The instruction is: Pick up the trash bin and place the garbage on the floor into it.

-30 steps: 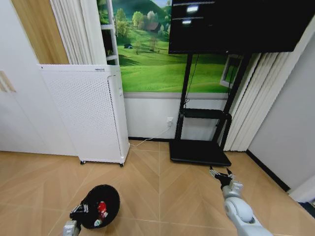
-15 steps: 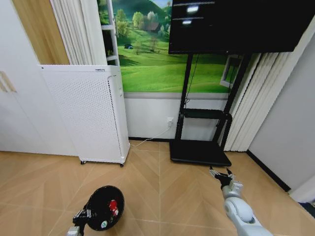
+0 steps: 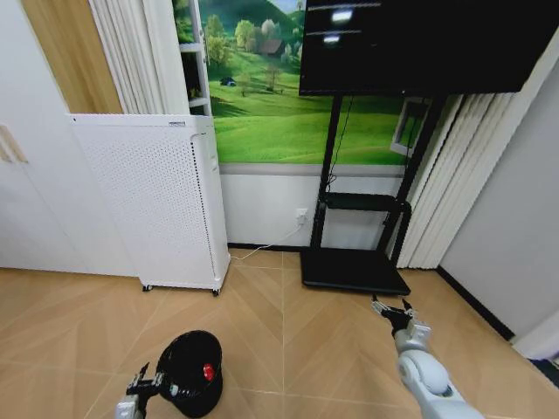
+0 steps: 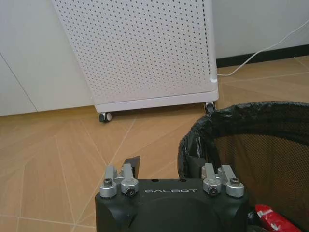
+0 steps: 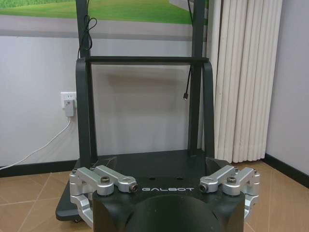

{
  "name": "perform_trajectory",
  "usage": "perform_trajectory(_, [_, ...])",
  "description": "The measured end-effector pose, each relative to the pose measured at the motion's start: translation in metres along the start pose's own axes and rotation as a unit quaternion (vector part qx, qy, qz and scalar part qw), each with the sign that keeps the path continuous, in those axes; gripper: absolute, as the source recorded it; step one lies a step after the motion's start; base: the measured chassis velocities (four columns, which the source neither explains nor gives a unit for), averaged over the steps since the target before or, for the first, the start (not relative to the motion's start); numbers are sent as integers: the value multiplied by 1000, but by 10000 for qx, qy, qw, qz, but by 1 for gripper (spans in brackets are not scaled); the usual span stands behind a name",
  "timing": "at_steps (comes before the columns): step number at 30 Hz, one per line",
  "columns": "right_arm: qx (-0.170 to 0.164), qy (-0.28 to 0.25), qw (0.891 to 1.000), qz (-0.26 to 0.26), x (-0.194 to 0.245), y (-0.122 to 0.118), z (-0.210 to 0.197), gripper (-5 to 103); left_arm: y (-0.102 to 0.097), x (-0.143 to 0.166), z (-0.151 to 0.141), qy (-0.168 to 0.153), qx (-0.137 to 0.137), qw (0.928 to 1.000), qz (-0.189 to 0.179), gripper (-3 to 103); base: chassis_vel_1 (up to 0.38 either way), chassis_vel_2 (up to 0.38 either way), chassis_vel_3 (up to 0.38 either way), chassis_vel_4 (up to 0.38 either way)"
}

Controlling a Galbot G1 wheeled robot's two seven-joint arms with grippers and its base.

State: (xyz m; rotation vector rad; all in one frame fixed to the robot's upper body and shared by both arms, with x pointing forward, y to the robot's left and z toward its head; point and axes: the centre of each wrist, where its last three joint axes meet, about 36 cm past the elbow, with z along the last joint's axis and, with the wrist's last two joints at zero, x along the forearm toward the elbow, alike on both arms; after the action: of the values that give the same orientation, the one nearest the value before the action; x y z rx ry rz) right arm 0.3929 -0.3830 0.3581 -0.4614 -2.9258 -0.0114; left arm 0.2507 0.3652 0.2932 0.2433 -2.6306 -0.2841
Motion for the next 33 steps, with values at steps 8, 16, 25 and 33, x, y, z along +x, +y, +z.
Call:
perform_trajectory(8, [0, -1, 10000, 0, 0, 0, 0, 100, 37, 26, -31, -273, -160, 9991, -295, 87, 0, 0, 0, 0])
perform_trajectory(16, [0, 0, 10000, 0, 0, 0, 0, 100, 59, 45, -88, -775, -85, 9952, -583, 100, 0, 0, 0, 0])
perform_trajectory(25, [0, -1, 10000, 0, 0, 0, 0, 100, 61, 32, -157, -1795, 322, 9823, -423, 100, 0, 0, 0, 0])
perform_trajectory(33, [0, 0, 10000, 0, 0, 0, 0, 100, 78, 6, -163, -2118, 701, 9740, -390, 100, 0, 0, 0, 0])
